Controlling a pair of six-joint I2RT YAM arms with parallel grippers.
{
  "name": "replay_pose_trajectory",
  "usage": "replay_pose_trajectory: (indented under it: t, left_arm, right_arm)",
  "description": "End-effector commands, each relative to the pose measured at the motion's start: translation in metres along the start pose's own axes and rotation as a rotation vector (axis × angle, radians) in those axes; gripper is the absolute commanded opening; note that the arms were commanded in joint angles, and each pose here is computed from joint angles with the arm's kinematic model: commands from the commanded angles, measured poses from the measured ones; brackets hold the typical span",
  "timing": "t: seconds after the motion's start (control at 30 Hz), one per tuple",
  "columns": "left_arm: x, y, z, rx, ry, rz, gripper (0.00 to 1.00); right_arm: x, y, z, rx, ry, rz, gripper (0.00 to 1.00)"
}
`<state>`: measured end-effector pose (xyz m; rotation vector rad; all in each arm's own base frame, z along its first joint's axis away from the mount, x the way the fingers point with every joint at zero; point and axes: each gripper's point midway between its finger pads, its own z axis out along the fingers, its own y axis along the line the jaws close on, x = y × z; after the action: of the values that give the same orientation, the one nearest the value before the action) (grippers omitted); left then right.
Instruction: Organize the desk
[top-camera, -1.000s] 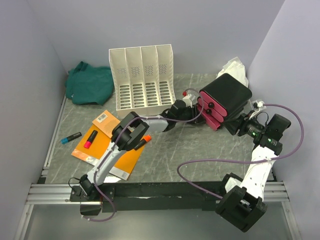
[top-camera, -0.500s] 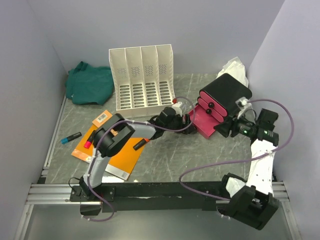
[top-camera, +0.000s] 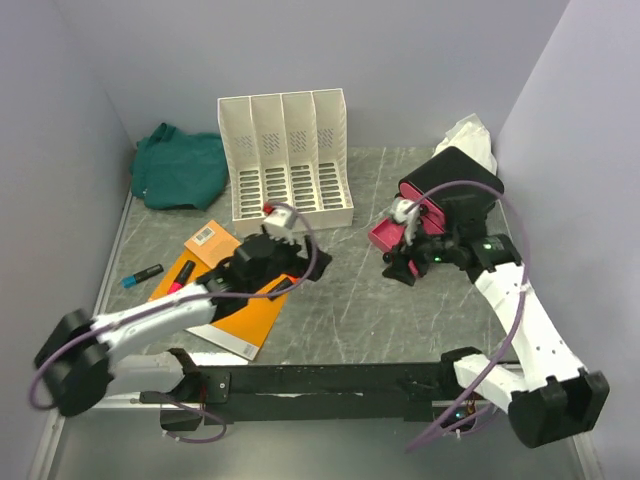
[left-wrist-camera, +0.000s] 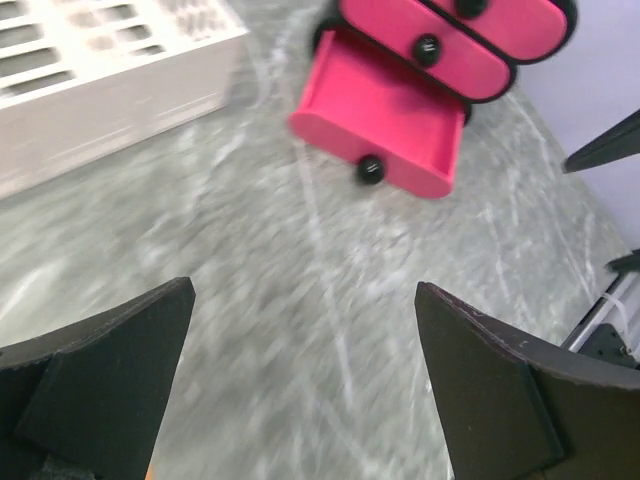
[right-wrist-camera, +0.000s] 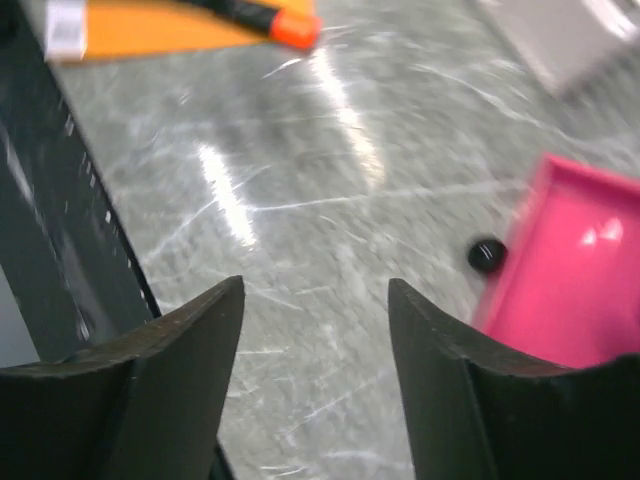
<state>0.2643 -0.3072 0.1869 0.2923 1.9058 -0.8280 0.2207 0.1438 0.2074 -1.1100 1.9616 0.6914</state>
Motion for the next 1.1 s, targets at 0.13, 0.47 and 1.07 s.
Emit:
replay_pose_trajectory:
  t: [0.13,0.47,1.07]
  left_arm:
    - [0.009,0.070,-0.094,-0.319,-0.003,-0.137,0.99]
    - [-0.026,0.085,-0.190,-0.409,-0.222,-0.423,0.99]
    - [-0.049,0.093,-0.238,-0.456,-0.310,-0.419,0.99]
  right_arm:
    - [-0.026,0.051,0.057,-0.271,0.054,-0.505,0.76]
    - [-0.071,0.072,0.164,-0.384,0.123,-0.744,0.78]
    - [-0.022,0.080,0.297,-0.489,0.369,-0.707,0.76]
